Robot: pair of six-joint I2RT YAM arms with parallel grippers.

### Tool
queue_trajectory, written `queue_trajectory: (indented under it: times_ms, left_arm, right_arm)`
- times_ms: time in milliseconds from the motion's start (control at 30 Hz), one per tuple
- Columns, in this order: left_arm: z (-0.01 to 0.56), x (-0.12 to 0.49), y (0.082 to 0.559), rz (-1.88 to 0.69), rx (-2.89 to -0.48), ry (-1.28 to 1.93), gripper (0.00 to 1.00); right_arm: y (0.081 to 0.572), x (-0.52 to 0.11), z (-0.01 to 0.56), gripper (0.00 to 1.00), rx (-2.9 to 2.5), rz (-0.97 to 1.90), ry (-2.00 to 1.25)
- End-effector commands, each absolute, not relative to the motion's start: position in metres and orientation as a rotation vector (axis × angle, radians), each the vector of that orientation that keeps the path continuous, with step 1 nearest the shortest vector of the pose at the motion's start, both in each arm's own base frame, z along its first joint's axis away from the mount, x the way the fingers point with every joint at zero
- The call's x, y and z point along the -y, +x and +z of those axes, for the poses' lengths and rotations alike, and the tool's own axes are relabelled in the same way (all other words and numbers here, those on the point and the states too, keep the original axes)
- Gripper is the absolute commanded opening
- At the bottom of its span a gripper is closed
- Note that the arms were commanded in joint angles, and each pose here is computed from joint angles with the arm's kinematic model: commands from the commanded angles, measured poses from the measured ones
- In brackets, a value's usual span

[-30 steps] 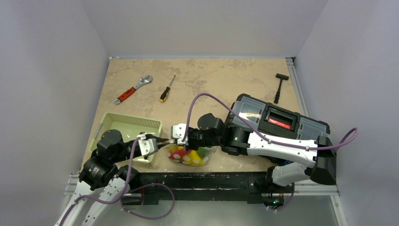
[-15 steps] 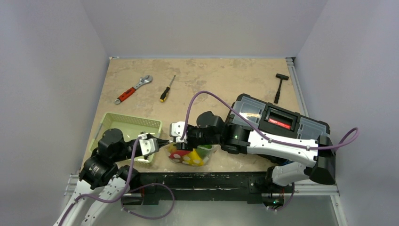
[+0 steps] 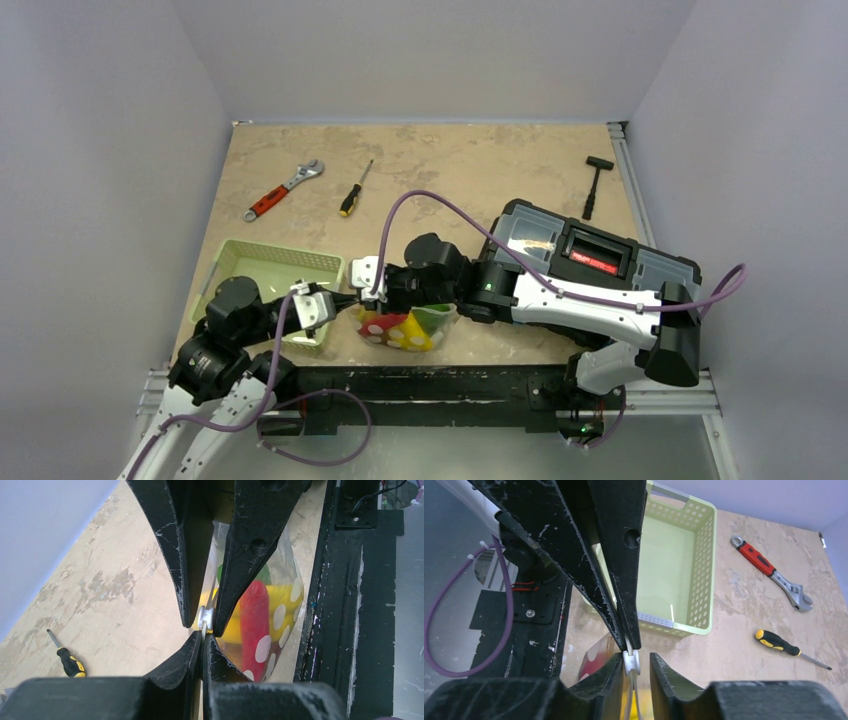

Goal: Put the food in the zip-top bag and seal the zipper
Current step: Zip the zipper food storage bag at the center of the board.

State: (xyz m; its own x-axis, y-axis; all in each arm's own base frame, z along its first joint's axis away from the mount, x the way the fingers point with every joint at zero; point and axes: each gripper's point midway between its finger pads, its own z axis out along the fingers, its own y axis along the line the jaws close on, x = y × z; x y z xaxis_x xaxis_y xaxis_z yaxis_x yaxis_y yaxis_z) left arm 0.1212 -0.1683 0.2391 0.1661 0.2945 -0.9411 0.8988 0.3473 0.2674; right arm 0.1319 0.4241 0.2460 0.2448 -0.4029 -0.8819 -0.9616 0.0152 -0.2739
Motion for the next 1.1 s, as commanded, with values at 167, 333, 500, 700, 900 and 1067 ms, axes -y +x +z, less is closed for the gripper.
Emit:
queue_trajectory:
  times_ms: [167, 333, 500, 700, 900, 1067]
  left_arm:
    - [0.25, 0.167, 0.129, -0.583, -1.346, 1.133, 0.0]
    - [0.248, 0.162, 0.136, -0.544, -1.378, 1.103, 0.0]
    - [0.246, 0.153, 0.144, -0.486, -1.415, 1.058, 0.0]
    - [0.246, 0.139, 0.159, -0.389, -1.469, 0.982, 0.0]
    - [0.25, 0.128, 0.167, -0.319, -1.487, 0.915, 0.0]
    - [0.248, 0.099, 0.183, -0.173, -1.571, 0.775, 0.0]
  right_arm:
    - [0.134, -0.429, 0.278, 0.07, -1.268, 0.76, -1.491]
    - [0.134, -0.426, 0.278, 0.0, -1.274, 0.759, -1.474]
    - [0.131, -0.416, 0.276, 0.0, -1.293, 0.762, -1.46]
    - [0.132, -0.401, 0.269, 0.0, -1.341, 0.738, -1.433]
    - [0.134, -0.389, 0.26, 0.0, -1.404, 0.714, -1.422]
    - [0.137, -0.373, 0.258, 0.0, -1.448, 0.682, -1.387]
